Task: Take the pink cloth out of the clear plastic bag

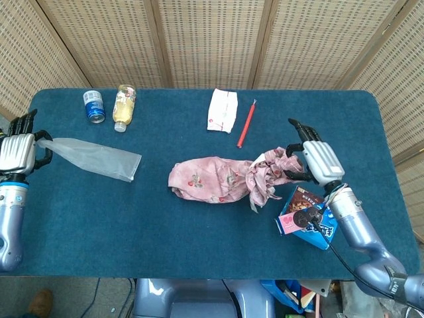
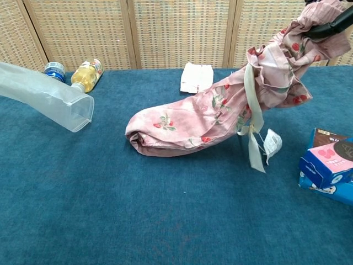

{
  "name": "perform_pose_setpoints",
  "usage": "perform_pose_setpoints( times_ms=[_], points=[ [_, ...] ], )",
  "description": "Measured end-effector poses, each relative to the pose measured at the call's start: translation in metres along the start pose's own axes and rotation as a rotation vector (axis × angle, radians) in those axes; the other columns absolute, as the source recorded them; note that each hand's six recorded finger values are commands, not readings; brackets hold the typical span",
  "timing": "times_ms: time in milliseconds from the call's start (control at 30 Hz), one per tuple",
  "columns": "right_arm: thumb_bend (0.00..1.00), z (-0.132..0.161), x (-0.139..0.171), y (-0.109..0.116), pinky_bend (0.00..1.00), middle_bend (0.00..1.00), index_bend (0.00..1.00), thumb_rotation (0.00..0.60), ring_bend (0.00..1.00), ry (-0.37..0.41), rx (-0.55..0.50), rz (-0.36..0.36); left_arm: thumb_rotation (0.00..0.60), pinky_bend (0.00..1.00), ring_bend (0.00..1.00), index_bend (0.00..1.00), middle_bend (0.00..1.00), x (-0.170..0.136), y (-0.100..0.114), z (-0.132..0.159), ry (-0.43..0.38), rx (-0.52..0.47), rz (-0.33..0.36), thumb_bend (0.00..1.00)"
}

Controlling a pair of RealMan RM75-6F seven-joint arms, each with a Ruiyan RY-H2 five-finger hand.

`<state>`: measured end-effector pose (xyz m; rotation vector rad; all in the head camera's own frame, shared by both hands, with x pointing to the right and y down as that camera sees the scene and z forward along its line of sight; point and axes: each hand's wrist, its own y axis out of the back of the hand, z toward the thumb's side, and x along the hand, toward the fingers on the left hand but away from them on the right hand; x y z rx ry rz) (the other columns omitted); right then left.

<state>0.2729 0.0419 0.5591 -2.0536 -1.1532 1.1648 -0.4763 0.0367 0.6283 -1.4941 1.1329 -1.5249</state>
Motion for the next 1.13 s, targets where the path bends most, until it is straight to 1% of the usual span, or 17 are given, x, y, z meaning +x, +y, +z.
perform_pose_setpoints(
  times_ms=[33, 67, 100, 133, 200, 233, 300, 500, 600, 667, 800, 900, 967, 1133],
  points=[
    [0.38, -0.001, 0.001, 0.001, 0.00, 0.00, 0.52, 0.600, 0.00, -0.004, 0.008, -0.004, 0.600, 0.00, 0.00, 0.30, 0.00, -0.002, -0.001, -0.002, 0.003, 0.002, -0.011, 0.55],
    [0.26, -0.003, 0.001, 0.002, 0.00, 0.00, 0.40, 0.600, 0.00, -0.009, 0.018, -0.007, 0.600, 0.00, 0.00, 0.17, 0.00, -0.003, -0.001, -0.004, 0.005, 0.003, -0.019, 0.53],
    [0.10, -0.005, 0.003, 0.004, 0.00, 0.00, 0.23, 0.600, 0.00, -0.015, 0.034, -0.010, 0.600, 0.00, 0.00, 0.05, 0.00, -0.004, -0.001, -0.005, 0.008, 0.003, -0.027, 0.47],
    [0.02, -0.007, 0.004, 0.006, 0.00, 0.00, 0.10, 0.600, 0.00, -0.020, 0.050, -0.014, 0.600, 0.00, 0.00, 0.00, 0.00, -0.007, -0.001, -0.008, 0.014, 0.004, -0.036, 0.37],
    [0.00, -0.011, 0.007, 0.013, 0.00, 0.00, 0.01, 0.600, 0.00, -0.028, 0.101, -0.033, 0.600, 0.00, 0.00, 0.00, 0.00, -0.010, 0.001, -0.013, 0.027, 0.006, -0.047, 0.21],
    [0.00, -0.013, 0.009, 0.017, 0.00, 0.00, 0.00, 0.600, 0.00, -0.030, 0.125, -0.046, 0.600, 0.00, 0.00, 0.00, 0.00, -0.013, 0.003, -0.016, 0.034, 0.006, -0.051, 0.16],
    [0.00, -0.016, 0.015, 0.026, 0.00, 0.00, 0.00, 0.600, 0.00, -0.030, 0.178, -0.082, 0.600, 0.00, 0.00, 0.00, 0.00, -0.019, 0.008, -0.022, 0.044, 0.005, -0.049, 0.12],
    [0.00, -0.022, 0.040, 0.047, 0.00, 0.00, 0.00, 0.600, 0.00, -0.007, 0.307, -0.199, 0.600, 0.00, 0.00, 0.00, 0.00, -0.043, 0.027, -0.040, 0.073, -0.016, -0.005, 0.10],
    [0.00, -0.029, 0.058, 0.053, 0.00, 0.00, 0.00, 0.600, 0.00, 0.006, 0.355, -0.246, 0.600, 0.00, 0.00, 0.00, 0.00, -0.061, 0.032, -0.046, 0.077, -0.037, 0.011, 0.09],
    [0.00, -0.036, 0.072, 0.054, 0.00, 0.00, 0.00, 0.600, 0.00, 0.012, 0.382, -0.270, 0.600, 0.00, 0.00, 0.00, 0.00, -0.079, 0.034, -0.049, 0.077, -0.054, 0.024, 0.09],
    [0.00, -0.057, 0.110, 0.052, 0.00, 0.00, 0.00, 0.600, 0.00, 0.028, 0.431, -0.305, 0.600, 0.00, 0.00, 0.00, 0.00, -0.118, 0.033, -0.053, 0.086, -0.088, 0.042, 0.09],
    [0.00, -0.077, 0.137, 0.045, 0.00, 0.00, 0.00, 0.600, 0.00, 0.013, 0.443, -0.316, 0.600, 0.00, 0.00, 0.00, 0.00, -0.148, 0.027, -0.051, 0.089, -0.113, 0.036, 0.09],
    [0.00, -0.083, 0.150, 0.040, 0.00, 0.00, 0.00, 0.600, 0.00, 0.012, 0.439, -0.321, 0.600, 0.00, 0.00, 0.00, 0.00, -0.161, 0.026, -0.045, 0.075, -0.108, 0.034, 0.09],
    [0.00, -0.092, 0.188, 0.026, 0.00, 0.00, 0.00, 0.600, 0.00, -0.005, 0.407, -0.339, 0.600, 0.00, 0.00, 0.00, 0.00, -0.184, 0.026, -0.033, 0.045, -0.095, 0.058, 0.09]
  ],
)
